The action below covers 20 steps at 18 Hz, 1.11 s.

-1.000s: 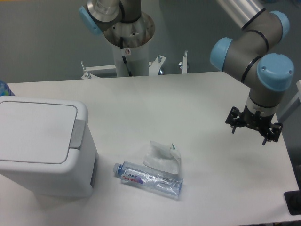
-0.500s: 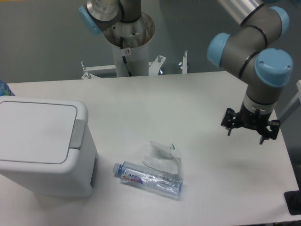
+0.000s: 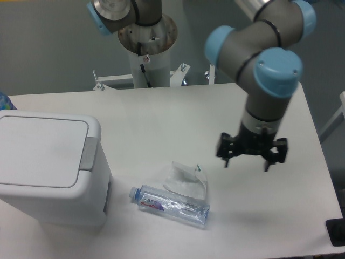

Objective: Open the trash can
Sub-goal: 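Move the gripper across the table toward the white trash can lid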

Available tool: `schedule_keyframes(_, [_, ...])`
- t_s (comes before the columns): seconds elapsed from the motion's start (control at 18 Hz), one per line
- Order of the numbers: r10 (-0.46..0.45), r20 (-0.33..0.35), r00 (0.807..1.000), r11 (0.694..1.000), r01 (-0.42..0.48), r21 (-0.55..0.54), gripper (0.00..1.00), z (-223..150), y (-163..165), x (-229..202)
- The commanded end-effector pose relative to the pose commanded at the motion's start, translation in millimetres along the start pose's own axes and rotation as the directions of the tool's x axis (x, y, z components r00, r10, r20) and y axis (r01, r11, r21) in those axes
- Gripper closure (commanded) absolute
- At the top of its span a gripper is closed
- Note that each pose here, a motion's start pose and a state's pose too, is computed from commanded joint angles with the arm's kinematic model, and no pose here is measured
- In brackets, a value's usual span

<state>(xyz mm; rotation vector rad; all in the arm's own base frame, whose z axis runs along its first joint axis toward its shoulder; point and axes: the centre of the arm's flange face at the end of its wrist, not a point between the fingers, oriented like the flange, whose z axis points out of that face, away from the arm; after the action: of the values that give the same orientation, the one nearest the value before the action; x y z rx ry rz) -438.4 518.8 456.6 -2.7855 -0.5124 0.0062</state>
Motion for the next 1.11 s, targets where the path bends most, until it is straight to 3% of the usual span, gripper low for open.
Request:
schedule_keyframes(0.28, [-0.074, -0.104, 0.992, 0.994, 0.082, 0.073, 0.00, -17, -13, 47])
schedule_keyframes(0.5, [-0.081, -0.191, 0.978, 0.987, 0.106, 0.123, 0.00, -38, -17, 83])
schedule_keyframes(0.67, [-0.054, -0.201, 0.978, 0.987, 0.083, 0.139, 0.00, -54, -16, 117])
schedule_keyframes(0.83, [-0.015, -0.219, 0.976, 0.992, 0.041, 0.116, 0.00, -43, -10, 152])
schedule_keyframes(1.11, [0.008, -0.235, 0.972, 0.995, 0.017, 0.103, 0.00, -38, -4, 174])
